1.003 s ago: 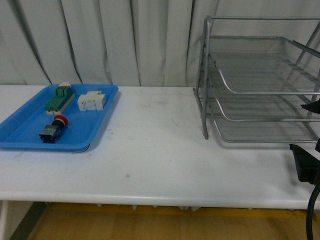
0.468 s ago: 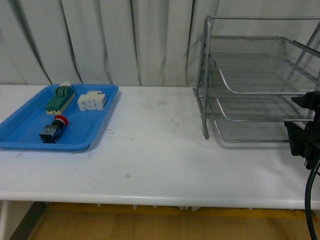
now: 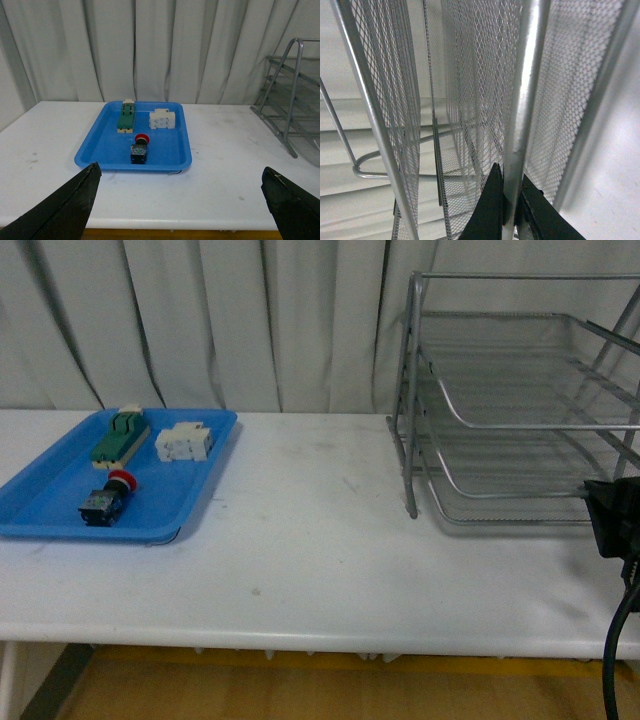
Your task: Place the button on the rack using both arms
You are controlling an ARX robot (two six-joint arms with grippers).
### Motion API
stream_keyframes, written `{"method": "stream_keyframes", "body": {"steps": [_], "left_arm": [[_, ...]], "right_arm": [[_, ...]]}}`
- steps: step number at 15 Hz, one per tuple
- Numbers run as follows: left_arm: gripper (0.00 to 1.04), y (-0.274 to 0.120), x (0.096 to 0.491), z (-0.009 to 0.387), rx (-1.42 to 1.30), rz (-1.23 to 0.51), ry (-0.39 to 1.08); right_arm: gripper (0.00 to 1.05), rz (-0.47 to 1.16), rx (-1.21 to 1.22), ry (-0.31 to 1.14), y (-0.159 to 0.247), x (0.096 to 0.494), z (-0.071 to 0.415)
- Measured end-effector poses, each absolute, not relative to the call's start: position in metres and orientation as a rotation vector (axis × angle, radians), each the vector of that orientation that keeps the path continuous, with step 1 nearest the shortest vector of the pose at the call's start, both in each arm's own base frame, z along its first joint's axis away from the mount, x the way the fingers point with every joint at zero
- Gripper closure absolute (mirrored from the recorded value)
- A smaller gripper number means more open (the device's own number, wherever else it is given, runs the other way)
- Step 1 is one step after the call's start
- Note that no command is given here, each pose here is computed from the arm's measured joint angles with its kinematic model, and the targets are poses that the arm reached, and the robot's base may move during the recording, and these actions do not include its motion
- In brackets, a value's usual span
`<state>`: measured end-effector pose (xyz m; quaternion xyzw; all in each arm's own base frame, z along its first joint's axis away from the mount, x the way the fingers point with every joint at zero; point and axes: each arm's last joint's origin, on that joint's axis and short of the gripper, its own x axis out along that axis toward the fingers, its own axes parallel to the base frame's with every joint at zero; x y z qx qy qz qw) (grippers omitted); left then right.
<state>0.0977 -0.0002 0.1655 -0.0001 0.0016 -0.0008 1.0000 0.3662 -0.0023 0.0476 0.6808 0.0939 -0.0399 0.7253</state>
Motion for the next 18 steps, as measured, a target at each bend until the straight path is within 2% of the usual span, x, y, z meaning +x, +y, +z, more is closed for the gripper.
{"method": "stream_keyframes", "body": {"steps": [7,10,13,18], "left_arm": [[0.07,0.0,0.098,0.166,0.0,-0.002,0.003],[0.07,0.0,0.098,0.166,0.0,-0.002,0.003],[0.07,0.0,0.098,0.166,0.0,-0.002,0.003],[0.07,0.0,0.098,0.166,0.0,-0.002,0.003]], "right_arm": [[1.01,-0.191,1.501,0.335,0.006,0.288,0.047],[1.0,-0.204,1.498,0.357,0.007,0.274,0.048],[0.62,-0.196,1.439,0.399,0.006,0.267,0.049],[0.05,-0.19,1.412,0.367,0.001,0.255,0.062]]}}
